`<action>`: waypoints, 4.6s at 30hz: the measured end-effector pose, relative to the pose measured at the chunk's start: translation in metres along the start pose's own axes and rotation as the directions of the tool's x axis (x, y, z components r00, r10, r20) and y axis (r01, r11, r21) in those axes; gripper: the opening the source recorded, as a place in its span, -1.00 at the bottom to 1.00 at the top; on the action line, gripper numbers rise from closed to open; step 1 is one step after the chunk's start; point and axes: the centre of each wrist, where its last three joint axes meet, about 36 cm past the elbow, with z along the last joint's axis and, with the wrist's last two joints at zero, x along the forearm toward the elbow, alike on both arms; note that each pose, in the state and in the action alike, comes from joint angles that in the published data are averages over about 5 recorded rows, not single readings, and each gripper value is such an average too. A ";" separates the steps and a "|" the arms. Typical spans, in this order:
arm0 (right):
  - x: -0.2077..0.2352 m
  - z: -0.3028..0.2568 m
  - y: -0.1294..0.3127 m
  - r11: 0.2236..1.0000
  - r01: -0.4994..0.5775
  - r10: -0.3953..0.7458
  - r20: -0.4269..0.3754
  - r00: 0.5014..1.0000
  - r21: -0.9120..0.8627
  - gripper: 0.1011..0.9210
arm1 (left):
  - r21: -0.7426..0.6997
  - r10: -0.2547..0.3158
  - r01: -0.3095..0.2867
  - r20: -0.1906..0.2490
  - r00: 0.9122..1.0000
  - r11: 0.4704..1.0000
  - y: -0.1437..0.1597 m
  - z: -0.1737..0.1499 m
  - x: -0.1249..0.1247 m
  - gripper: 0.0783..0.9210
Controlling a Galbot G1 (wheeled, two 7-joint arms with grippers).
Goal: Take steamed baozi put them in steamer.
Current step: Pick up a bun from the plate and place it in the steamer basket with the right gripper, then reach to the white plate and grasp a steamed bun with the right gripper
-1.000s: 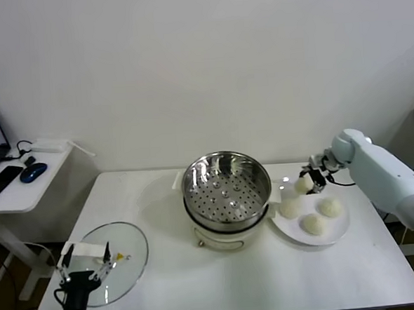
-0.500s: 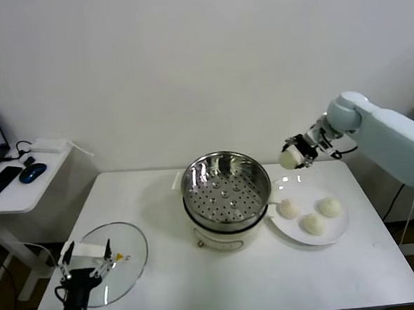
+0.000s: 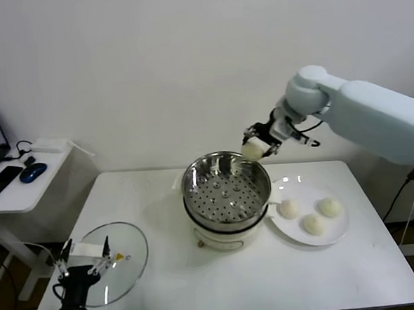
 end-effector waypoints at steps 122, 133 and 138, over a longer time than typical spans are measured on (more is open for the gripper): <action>-0.174 0.061 0.237 0.340 0.243 -0.172 0.194 0.966 -0.909 0.76 | 0.021 0.016 -0.016 -0.013 1.000 1.000 -0.002 0.003 -0.003 0.77; -0.189 0.060 0.236 0.324 0.253 -0.191 0.199 0.961 -0.912 0.76 | 0.021 0.012 -0.011 -0.009 1.000 1.000 -0.001 0.001 -0.006 0.77; -0.193 0.060 0.236 0.318 0.257 -0.197 0.202 0.959 -0.912 0.76 | 0.022 0.009 -0.009 -0.008 1.000 1.000 -0.001 0.000 -0.006 0.77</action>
